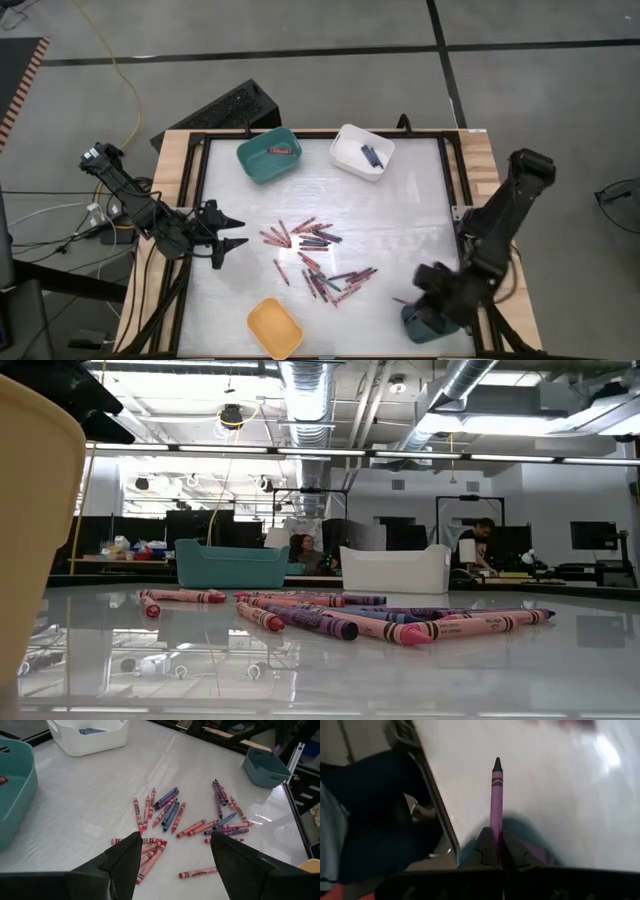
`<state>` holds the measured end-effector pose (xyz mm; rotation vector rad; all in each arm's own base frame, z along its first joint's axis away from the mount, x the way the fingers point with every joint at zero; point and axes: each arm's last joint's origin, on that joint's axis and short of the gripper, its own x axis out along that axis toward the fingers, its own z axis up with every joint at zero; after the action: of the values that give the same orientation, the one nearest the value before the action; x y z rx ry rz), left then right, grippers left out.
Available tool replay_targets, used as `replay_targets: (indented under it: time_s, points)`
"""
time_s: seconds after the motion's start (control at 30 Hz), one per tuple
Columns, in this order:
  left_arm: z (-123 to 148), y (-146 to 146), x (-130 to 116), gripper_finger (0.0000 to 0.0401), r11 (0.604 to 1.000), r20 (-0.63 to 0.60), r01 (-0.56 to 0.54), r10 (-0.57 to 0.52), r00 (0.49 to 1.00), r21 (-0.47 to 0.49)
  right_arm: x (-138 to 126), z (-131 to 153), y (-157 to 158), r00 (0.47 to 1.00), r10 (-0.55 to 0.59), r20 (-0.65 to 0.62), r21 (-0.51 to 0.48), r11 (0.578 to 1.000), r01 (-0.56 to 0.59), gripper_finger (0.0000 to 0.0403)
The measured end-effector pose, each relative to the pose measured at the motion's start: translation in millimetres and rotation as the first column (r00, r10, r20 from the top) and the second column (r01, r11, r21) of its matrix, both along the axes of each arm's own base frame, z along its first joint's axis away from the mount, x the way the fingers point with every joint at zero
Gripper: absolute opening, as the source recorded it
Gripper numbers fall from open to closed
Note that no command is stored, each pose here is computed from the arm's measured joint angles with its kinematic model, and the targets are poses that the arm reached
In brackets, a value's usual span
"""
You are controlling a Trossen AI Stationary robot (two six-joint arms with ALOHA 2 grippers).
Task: Sort crayons
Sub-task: Put the purple crayon into the blue bin
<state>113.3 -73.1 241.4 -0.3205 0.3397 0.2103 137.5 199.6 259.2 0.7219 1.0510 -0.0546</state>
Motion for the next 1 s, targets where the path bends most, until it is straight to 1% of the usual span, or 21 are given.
replay_targets:
  time_s: [0.07, 0.13, 0.27, 0.37, 0.5, 0.7, 0.8, 1.0]
  points:
    - [0, 0, 0, 0.0228, 1.000, 0.000, 0.000, 0.000, 1.000, 0.000, -15, -3, 6, 0.997, -0.045, -0.066, 0.025, 0.999, 0.046, 0.0002]
    - [0, 0, 0, 0.0228, 1.000, 0.000, -0.001, 0.001, 1.000, 0.000, -27, -8, 11, 0.989, -0.085, -0.120, 0.028, 0.996, 0.089, 0.0002]
    - [0, 0, 0, 0.0228, 1.000, -0.001, 0.002, -0.002, 1.000, 0.006, -38, -17, 19, 0.971, -0.154, -0.185, 0.011, 0.987, 0.159, 0.0003]
    - [0, 0, 0, 0.0228, 1.000, 0.002, -0.004, 0.004, 1.000, 0.009, -39, -24, 24, 0.966, -0.165, -0.199, -0.009, 0.986, 0.167, 0.0004]
    - [0, 0, 0, 0.0228, 1.000, 0.002, -0.004, 0.004, 1.000, 0.009, -37, -33, 29, 0.956, -0.156, -0.249, -0.033, 0.988, 0.153, 0.0005]
    - [0, 0, 0, 0.0228, 1.000, 0.002, -0.005, 0.005, 1.000, 0.010, -37, -40, 37, 0.944, -0.111, -0.310, -0.012, 0.993, 0.113, 0.0006]
    - [0, 0, 0, 0.0228, 1.000, 0.001, -0.002, 0.002, 1.000, 0.019, -37, -40, 39, 0.946, -0.100, -0.309, 0.003, 0.994, 0.106, 0.0020]
    - [0, 0, 0, 0.0228, 1.000, 0.000, -0.002, 0.002, 1.000, 0.020, -32, -37, 39, 0.954, -0.082, -0.290, 0.031, 0.995, 0.095, 0.0079]
